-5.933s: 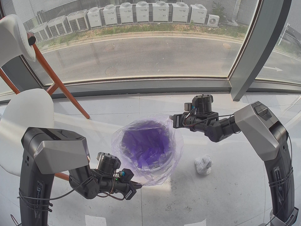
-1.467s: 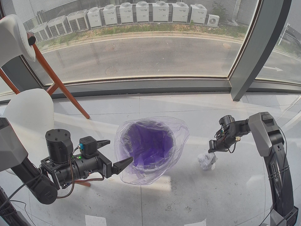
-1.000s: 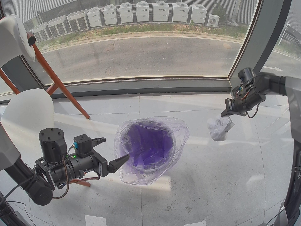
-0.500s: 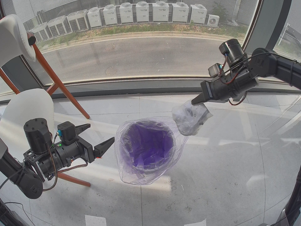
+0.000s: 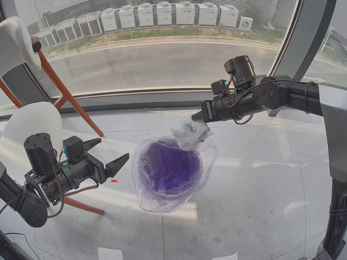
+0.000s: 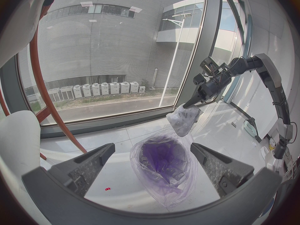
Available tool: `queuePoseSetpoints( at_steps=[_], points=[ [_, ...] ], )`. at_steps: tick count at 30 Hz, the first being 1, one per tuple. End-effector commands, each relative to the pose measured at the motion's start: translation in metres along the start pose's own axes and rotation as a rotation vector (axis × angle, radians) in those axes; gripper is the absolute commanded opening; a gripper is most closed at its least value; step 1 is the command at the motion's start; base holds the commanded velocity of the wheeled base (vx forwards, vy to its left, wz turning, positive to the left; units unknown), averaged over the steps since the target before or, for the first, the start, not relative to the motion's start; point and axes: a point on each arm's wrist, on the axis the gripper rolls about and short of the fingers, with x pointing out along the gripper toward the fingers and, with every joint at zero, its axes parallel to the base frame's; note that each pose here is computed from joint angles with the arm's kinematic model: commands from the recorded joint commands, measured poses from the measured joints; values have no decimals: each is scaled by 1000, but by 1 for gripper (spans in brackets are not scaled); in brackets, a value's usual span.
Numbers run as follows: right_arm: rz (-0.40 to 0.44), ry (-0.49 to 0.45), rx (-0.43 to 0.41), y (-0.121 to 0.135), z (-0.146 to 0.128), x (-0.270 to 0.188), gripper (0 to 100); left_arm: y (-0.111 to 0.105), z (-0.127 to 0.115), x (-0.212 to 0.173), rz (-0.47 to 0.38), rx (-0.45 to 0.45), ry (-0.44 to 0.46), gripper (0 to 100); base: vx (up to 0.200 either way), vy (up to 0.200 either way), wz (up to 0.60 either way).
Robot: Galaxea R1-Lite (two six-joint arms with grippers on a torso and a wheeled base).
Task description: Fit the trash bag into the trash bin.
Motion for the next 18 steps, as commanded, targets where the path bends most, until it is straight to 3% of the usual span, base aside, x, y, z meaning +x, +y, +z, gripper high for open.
queuePoseSetpoints(
  at_steps=[1,9,18],
  points=[
    [17,14,0,6,-5,11,0,0,-1,-1,0,0,2,100,0,0,0],
    [56,-151,-46,4,-29,44,0,-1,-1,-1,-2,0,4,100,0,0,0],
    [57,-193,-64,3,-61,79,0,-2,-7,-5,-4,-7,32,100,0,0,0]
  ],
)
